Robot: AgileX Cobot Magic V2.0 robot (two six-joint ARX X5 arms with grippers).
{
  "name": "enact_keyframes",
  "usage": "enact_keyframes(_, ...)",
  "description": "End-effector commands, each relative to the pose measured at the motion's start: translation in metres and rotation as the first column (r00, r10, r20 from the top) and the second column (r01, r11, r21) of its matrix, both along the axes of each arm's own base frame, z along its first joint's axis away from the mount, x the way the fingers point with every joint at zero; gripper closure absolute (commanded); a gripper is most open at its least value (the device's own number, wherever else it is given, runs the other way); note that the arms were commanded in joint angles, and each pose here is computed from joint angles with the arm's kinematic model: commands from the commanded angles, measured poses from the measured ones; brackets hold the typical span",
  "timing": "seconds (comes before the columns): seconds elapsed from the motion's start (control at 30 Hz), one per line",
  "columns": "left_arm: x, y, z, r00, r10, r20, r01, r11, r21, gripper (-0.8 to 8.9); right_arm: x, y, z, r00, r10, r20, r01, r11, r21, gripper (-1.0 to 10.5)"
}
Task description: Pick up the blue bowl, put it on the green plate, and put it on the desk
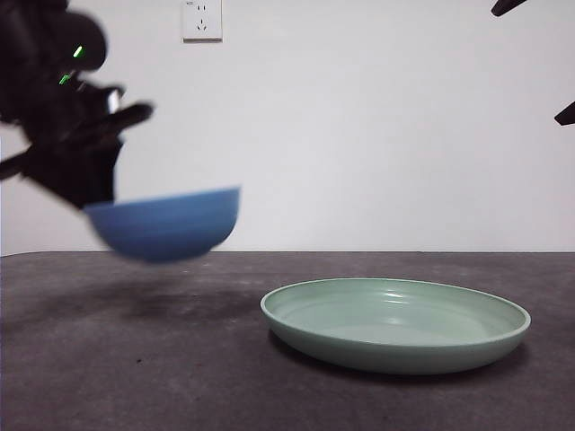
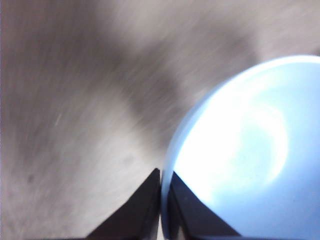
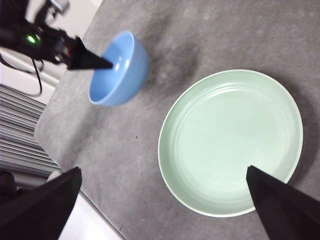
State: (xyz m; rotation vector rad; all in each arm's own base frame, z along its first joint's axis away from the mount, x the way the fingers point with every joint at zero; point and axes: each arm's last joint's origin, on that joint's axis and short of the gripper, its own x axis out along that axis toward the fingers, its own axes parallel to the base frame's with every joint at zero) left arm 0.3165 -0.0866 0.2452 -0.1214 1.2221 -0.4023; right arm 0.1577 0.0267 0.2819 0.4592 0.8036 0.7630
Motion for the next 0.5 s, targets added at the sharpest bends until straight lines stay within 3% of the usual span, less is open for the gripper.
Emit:
enact_keyframes(0.03,0.007,-0.023,0.021,0.998,-0.037,0.042,0.038,0.999,-0.018,7.99,0.001,0.000,0.005,1.000,-0.011,0.010,0.011,1.000,-0.003,3.8)
enact_keyframes(0.3,0.009,-0.099,0.031,0.978,-0.201,0.058,0.203,0.979,-0.030,7.99,0.001,-0.002,0.003,0.997,-0.074,0.004,0.074,0.995,-0.072,3.8)
enact_keyframes(0.5,0.008,-0.163,0.003,0.953,-0.302,0.027,0.300,0.952,0.059,7.99,-0.002,-0.003,0.000,0.996,-0.090,-0.007,0.088,0.987,-0.135,3.8)
